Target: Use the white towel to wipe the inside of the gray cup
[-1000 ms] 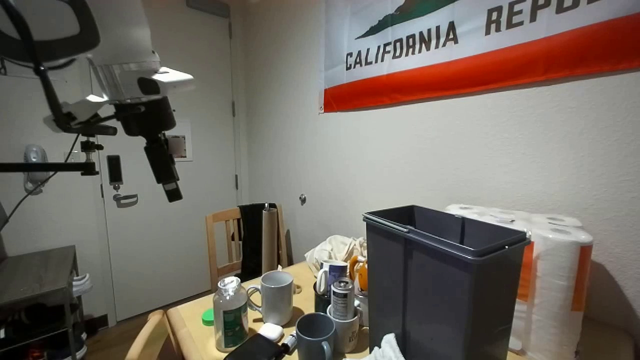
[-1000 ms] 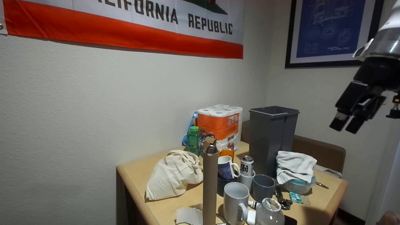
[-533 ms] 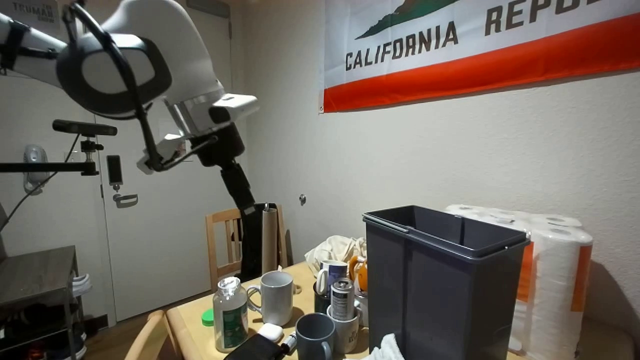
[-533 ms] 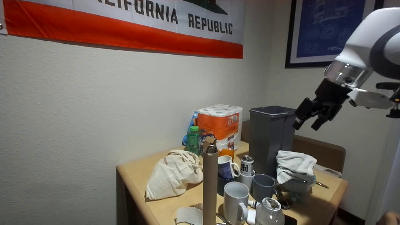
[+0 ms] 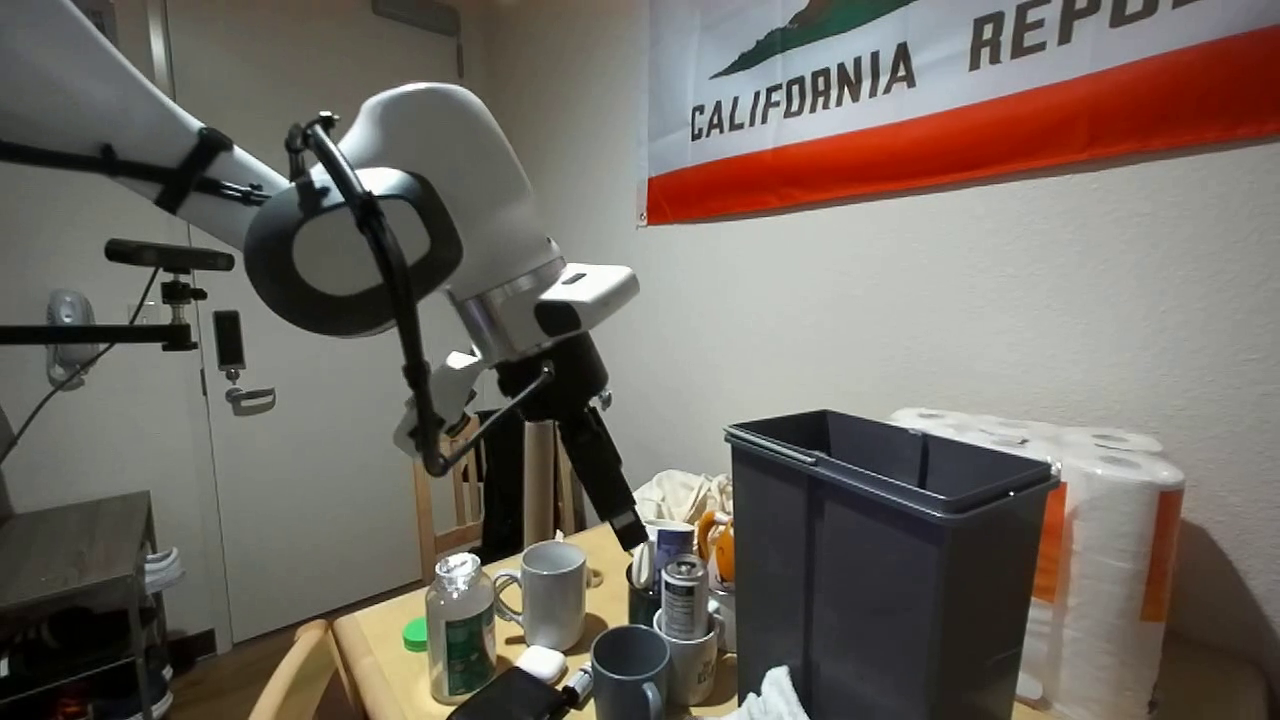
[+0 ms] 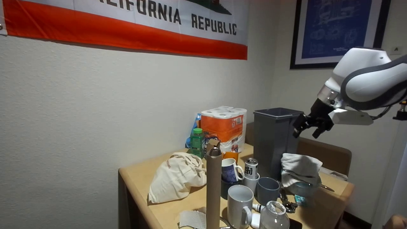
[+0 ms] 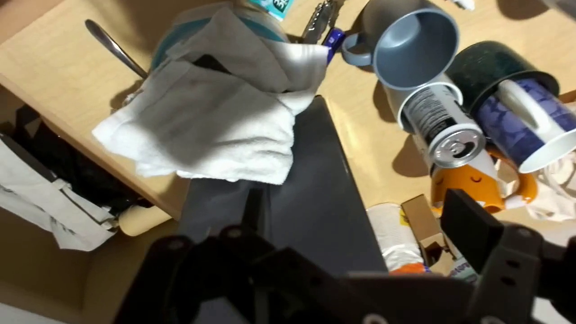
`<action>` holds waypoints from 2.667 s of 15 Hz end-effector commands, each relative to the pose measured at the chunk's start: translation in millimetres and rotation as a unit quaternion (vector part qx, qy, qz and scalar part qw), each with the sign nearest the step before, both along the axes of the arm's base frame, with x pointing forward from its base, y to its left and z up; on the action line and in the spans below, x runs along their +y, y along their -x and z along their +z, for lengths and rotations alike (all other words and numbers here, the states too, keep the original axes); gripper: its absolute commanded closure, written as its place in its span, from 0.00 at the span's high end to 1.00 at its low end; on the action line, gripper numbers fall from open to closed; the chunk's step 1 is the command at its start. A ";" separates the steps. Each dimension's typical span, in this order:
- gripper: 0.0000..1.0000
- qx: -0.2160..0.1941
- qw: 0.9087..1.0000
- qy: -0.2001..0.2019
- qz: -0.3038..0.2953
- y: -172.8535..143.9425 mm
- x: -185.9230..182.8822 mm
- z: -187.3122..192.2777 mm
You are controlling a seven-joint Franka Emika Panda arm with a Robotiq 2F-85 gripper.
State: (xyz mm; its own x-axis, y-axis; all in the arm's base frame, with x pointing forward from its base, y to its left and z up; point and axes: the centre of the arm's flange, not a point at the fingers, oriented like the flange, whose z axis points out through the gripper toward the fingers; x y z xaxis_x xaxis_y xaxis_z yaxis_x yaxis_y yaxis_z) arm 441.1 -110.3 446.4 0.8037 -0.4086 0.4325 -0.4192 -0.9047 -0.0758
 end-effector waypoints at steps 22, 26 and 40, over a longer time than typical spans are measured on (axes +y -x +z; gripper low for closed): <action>1.00 0.064 0.997 0.000 -0.035 -38.8 -136.4 -137.7; 1.00 0.053 0.998 0.003 -0.035 -42.1 -138.8 -147.0; 0.27 0.029 0.999 0.011 -0.032 -55.6 -142.2 -156.0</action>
